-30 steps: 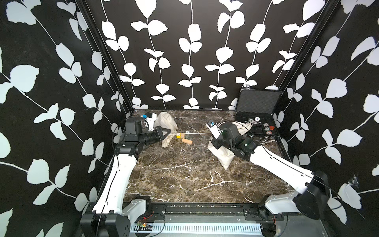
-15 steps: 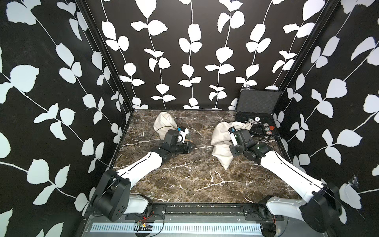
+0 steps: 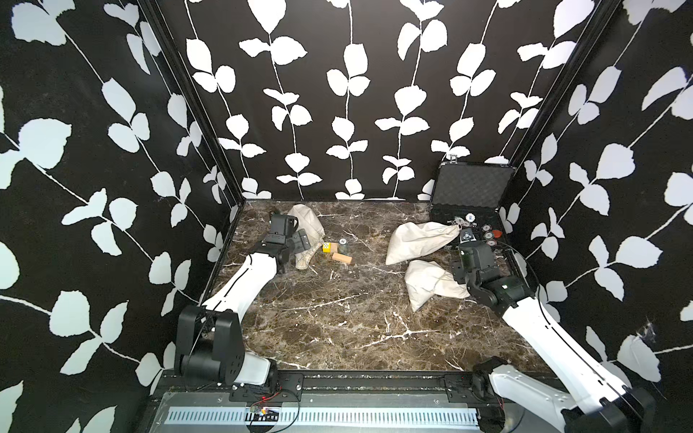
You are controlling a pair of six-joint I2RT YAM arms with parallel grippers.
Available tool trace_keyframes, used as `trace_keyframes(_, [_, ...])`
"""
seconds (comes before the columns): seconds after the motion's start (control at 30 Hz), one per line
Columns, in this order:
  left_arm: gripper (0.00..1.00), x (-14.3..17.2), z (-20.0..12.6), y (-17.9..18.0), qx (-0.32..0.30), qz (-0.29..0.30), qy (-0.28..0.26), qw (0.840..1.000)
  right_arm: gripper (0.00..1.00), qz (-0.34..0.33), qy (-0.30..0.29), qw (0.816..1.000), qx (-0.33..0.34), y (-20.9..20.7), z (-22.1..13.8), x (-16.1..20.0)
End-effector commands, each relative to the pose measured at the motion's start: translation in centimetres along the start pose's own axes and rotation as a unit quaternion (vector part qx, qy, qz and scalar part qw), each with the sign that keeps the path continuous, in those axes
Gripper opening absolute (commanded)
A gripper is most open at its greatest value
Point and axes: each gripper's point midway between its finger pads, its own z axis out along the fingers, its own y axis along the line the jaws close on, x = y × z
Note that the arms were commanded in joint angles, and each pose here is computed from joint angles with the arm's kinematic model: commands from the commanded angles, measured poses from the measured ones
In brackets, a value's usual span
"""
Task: Close the soil bag
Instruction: Frap the soil bag at the center of the board, then pick up the soil bag from the center of the board.
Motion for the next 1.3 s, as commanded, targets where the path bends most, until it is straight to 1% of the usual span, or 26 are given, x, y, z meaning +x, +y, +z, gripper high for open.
trace_keyframes(0.0, [0.99,-0.3,3.1,0.0,-0.032,0.022,0.025,0.999,0.89,0.024,-0.029,0.999,-0.014,0.5,-0.1,-0.7])
trace_keyframes(0.1, [0.99,-1.1,6.1,-1.6,-0.025,0.025,0.046,0.998,0.95,0.029,-0.035,0.999,-0.027,0.9,-0.2,-0.7])
trace_keyframes(0.23, [0.99,-0.2,10.1,-3.8,0.004,0.017,0.090,0.996,0.98,0.024,-0.029,0.999,-0.038,1.5,0.1,-0.1])
trace_keyframes(0.3, [0.99,1.1,12.0,-4.4,0.010,0.012,0.112,0.994,1.00,0.022,-0.027,0.998,-0.044,1.8,0.3,0.0])
trace_keyframes(0.37, [0.99,2.8,13.6,-4.1,0.003,0.010,0.139,0.990,1.00,0.021,-0.027,0.998,-0.053,2.2,0.4,-0.1])
trace_keyframes(0.43, [0.99,4.7,14.4,-3.6,-0.007,0.011,0.167,0.986,1.00,0.019,-0.029,0.997,-0.068,2.7,0.3,-0.3])
trace_keyframes(0.47, [0.96,5.3,14.6,-3.4,-0.008,0.012,0.175,0.985,1.00,0.018,-0.032,0.996,-0.077,3.1,0.3,-0.4])
trace_keyframes(0.5, [0.91,5.8,14.6,-3.1,-0.006,0.012,0.177,0.984,1.00,0.016,-0.035,0.996,-0.085,3.3,0.2,-0.6])
trace_keyframes(0.53, [0.83,5.9,14.4,-2.9,-0.003,0.010,0.174,0.985,1.00,0.016,-0.038,0.995,-0.092,3.6,0.2,-0.7])
trace_keyframes(0.57, [0.70,5.7,13.9,-2.7,0.004,0.008,0.166,0.986,0.99,0.017,-0.043,0.994,-0.101,3.9,0.1,-0.9])
trace_keyframes(0.6, [0.52,5.7,13.5,-2.3,0.008,0.006,0.162,0.987,0.99,0.017,-0.044,0.993,-0.107,4.1,0.1,-1.0])
trace_keyframes(0.67, [0.27,5.4,12.4,-1.5,0.014,0.008,0.156,0.988,0.98,0.018,-0.050,0.991,-0.124,4.8,0.0,-1.4])
trace_keyframes(0.73, [0.06,5.2,10.9,-0.9,0.020,0.018,0.149,0.988,0.97,0.019,-0.059,0.988,-0.144,5.7,-0.1,-1.8])
trace_keyframes(0.77, [0.00,5.0,10.0,-0.8,0.026,0.026,0.143,0.989,0.97,0.018,-0.061,0.987,-0.150,6.0,-0.2,-1.8])
trace_keyframes(0.87, [0.00,5.1,6.7,-0.8,0.051,0.053,0.127,0.989,0.96,0.001,-0.078,0.977,-0.197,8.4,-0.8,-2.8])
trace_keyframes(1.0, [0.00,4.0,1.7,-2.0,0.114,0.067,0.078,0.988,0.96,-0.047,-0.091,0.962,-0.252,11.8,-1.8,-3.9])
trace_keyframes(1.07, [0.00,2.2,-1.1,-2.1,0.125,0.079,0.038,0.988,0.96,-0.073,-0.095,0.956,-0.266,13.4,-2.2,-4.4])
trace_keyframes(1.17, [0.00,-1.4,-5.4,-2.1,0.122,0.104,-0.019,0.987,0.96,-0.092,-0.106,0.949,-0.282,15.1,-2.9,-5.2])
trace_keyframes(1.23, [0.00,-3.6,-8.6,-2.8,0.139,0.125,-0.053,0.981,0.96,-0.096,-0.116,0.944,-0.293,15.9,-3.5,-5.5])
trace_keyframes(1.27, [0.00,-4.5,-10.2,-3.5,0.157,0.135,-0.067,0.976,0.96,-0.096,-0.120,0.943,-0.296,16.1,-3.7,-5.6])
